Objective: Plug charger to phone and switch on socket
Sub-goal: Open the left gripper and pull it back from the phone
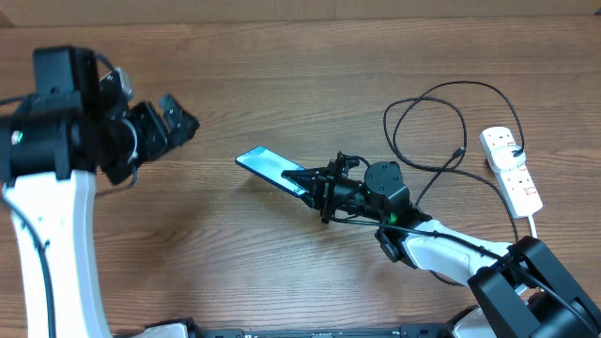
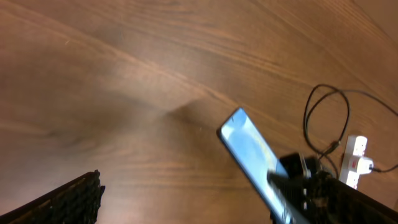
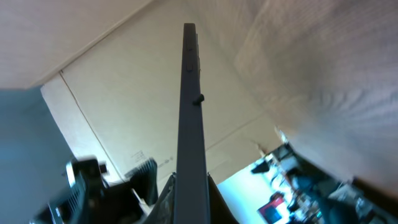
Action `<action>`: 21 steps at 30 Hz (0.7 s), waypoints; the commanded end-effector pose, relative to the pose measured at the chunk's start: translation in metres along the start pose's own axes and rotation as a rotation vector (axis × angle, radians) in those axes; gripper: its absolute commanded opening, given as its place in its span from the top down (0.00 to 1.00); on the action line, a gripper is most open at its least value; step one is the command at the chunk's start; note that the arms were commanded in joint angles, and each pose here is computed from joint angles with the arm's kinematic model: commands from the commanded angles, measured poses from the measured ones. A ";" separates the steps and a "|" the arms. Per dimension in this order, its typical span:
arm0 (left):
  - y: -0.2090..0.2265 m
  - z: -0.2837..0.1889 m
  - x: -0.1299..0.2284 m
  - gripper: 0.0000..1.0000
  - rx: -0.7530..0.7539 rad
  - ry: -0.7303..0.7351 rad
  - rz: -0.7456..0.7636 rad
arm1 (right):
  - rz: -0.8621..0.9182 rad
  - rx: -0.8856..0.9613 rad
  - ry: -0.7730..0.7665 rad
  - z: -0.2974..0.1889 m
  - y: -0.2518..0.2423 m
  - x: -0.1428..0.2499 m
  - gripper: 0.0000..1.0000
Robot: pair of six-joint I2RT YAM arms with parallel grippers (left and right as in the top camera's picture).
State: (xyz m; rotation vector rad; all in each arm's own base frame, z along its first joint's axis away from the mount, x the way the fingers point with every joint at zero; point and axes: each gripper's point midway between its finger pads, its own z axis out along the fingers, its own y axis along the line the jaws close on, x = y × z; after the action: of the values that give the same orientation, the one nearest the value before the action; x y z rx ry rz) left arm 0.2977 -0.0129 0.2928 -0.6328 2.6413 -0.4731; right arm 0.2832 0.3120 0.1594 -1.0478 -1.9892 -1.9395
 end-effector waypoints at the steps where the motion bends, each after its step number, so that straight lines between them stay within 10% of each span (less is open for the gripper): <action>1: 0.001 -0.032 0.012 0.01 -0.002 -0.073 0.041 | 0.056 -0.007 0.047 0.001 0.007 0.010 0.96; 13: 0.040 -0.103 0.085 0.00 -0.043 -0.305 -0.017 | 0.117 0.077 -0.005 0.001 -0.015 -0.002 0.96; 21: 0.027 -0.035 0.108 0.00 0.177 -0.150 -0.168 | 0.113 0.074 0.002 0.001 -0.015 -0.001 0.96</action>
State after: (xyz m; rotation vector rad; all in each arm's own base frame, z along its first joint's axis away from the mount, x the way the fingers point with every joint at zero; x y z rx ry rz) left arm 0.1685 -0.0096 0.3120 -0.7228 2.3232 -0.4254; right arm 0.2740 0.3108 0.1368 -1.1011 -2.0035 -1.7903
